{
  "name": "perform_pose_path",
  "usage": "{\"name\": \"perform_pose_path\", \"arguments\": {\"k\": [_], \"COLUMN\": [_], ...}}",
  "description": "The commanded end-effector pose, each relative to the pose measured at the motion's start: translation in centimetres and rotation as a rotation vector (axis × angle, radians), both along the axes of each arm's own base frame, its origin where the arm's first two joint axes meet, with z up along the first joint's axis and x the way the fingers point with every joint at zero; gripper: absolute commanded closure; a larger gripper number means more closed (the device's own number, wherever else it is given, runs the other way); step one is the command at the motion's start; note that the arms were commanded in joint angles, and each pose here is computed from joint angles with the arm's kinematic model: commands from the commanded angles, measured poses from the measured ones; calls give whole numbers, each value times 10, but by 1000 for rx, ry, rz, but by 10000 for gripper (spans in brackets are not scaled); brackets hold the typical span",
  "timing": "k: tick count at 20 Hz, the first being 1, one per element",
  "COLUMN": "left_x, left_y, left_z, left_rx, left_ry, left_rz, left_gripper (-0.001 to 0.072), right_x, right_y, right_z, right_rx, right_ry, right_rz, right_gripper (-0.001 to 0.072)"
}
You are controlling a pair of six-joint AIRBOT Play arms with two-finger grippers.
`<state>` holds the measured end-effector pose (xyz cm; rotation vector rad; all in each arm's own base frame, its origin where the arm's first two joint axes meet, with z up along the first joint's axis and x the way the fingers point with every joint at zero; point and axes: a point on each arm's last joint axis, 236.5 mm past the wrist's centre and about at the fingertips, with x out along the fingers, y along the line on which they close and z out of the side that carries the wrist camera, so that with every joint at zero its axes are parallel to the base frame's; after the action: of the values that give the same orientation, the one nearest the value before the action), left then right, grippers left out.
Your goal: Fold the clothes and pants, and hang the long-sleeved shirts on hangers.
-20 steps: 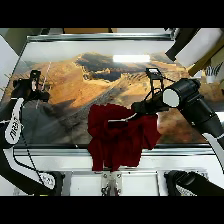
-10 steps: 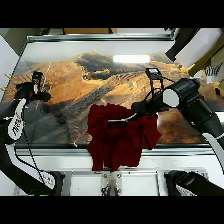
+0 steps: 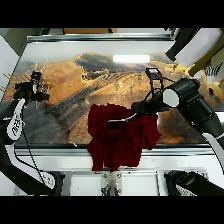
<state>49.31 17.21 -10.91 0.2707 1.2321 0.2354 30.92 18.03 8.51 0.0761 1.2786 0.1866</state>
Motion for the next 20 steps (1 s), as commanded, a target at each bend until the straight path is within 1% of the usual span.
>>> {"name": "perform_pose_path", "arguments": {"k": [1, 5, 8, 11, 12, 14, 15, 16, 18, 20], "left_x": [2, 0, -5, -15, -19, -34, -46, -60, -92, -131], "left_y": [2, -1, -17, -49, -63, -91, -107, -128, -180, -230], "left_z": [32, 105, 161, 213, 231, 256, 261, 262, 259, 261], "left_rx": [17, 32, 48, 54, 60, 83, 79, 48, -82, -226], "left_ry": [-45, -155, -237, -307, -328, -322, -293, -249, -159, -86], "left_rz": [1, 18, 0, -49, -87, -182, -236, -321, -549, -819], "left_gripper": [685, 685, 685, 685, 685, 685, 685, 685, 685, 685], "right_x": [0, 0, 0, 0, 0, 0, 0, 0, 0, 0], "right_y": [0, 0, 0, 0, 0, 0, 0, 0, 0, 0], "right_z": [0, 0, 0, 0, 0, 0, 0, 0, 0, 0], "right_rx": [-1, 0, 0, 0, -1, 0, -1, -1, 0, 0], "right_ry": [1, 1, 1, 1, 1, 1, 1, 1, 1, 1], "right_rz": [-1, -1, -1, -1, -1, -1, -1, -1, -1, -1], "right_gripper": [687, 687, 687, 687, 687, 687, 687, 687, 687, 687]}}
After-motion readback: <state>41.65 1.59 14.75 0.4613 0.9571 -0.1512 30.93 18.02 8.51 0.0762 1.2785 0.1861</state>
